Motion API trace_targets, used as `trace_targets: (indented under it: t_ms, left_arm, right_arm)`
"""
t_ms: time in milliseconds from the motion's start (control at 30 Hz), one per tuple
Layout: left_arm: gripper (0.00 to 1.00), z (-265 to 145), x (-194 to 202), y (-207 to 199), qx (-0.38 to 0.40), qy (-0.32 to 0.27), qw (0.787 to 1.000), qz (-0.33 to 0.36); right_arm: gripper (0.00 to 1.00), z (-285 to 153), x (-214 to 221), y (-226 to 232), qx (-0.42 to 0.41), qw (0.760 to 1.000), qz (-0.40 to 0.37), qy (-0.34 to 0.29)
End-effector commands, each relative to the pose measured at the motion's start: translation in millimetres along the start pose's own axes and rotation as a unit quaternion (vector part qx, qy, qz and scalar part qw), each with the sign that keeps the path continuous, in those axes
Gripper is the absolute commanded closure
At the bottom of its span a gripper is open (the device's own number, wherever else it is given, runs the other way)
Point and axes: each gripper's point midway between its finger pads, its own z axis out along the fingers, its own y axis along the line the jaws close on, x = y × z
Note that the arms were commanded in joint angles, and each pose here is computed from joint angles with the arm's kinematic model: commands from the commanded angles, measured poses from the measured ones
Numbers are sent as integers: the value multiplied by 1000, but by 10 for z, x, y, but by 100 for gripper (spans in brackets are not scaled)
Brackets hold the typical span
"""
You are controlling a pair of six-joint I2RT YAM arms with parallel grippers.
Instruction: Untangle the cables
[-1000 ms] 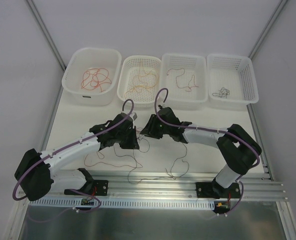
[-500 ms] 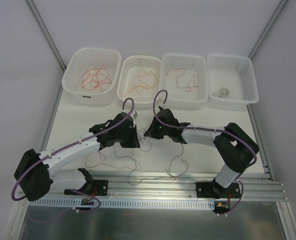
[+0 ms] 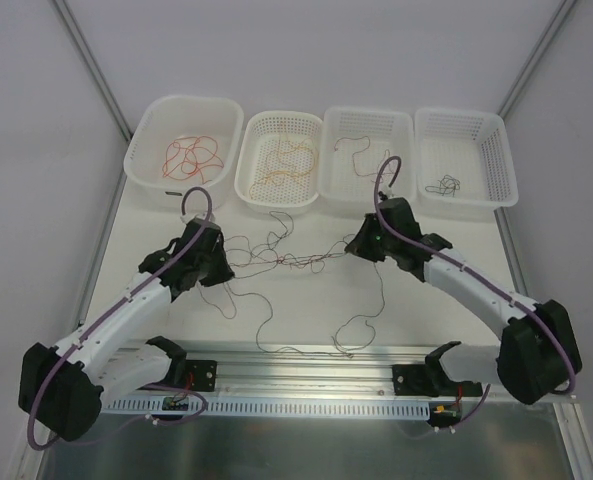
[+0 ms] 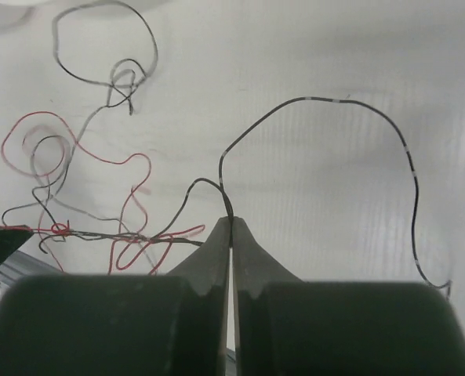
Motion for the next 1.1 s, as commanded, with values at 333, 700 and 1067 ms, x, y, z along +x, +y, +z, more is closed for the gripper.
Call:
trace_targets:
  t_ms: [333,700,1067]
  left_arm:
    - [100,-132,-303,782,-109,-42,991,-63]
    - [100,-271,-389,417,-7,-27,1000,-10]
    - [43,-546,-100,-291,211,32,975,67]
  right_arm:
    - [99,-1958,-1219,-211,-1,985,-48,-165]
    - [99,-2172,-1285,185,-85,981,-86,-149]
    - [99,-1671,-545,383,-125,969,-212,-17]
